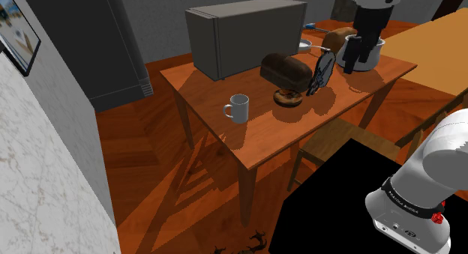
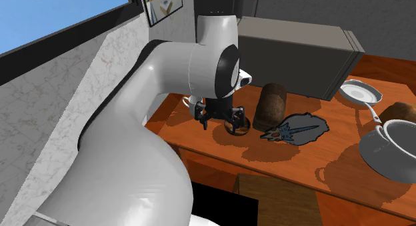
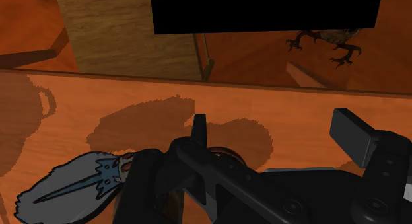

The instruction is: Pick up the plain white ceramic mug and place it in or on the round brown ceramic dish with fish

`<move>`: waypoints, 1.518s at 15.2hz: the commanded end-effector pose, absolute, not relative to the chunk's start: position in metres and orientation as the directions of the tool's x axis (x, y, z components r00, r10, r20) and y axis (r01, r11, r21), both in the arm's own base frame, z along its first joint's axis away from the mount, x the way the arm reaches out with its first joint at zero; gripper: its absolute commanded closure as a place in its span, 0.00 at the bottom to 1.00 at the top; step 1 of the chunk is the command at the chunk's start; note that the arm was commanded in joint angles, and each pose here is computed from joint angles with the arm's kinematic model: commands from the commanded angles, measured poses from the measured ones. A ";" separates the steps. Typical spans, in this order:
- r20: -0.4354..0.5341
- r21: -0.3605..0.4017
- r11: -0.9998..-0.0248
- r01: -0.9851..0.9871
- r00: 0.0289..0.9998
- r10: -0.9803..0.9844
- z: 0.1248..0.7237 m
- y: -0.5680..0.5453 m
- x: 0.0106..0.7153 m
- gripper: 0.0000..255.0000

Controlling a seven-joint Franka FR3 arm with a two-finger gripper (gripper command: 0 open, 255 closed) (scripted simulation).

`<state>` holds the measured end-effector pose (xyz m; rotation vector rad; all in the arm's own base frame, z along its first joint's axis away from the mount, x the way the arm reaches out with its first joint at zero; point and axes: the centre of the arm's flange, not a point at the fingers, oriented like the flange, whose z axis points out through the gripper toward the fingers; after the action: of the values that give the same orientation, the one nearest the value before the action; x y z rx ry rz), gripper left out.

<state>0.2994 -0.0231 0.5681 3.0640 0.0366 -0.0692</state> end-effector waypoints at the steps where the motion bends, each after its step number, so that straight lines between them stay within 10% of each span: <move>1: -0.046 0.076 -0.997 0.026 0.999 0.022 0.568 -0.023 0.299 0.00; 23: 0.109 -0.001 -0.990 0.141 0.984 0.140 0.429 0.071 0.506 0.00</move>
<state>0.4960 0.0652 0.4337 3.1343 0.2137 0.1576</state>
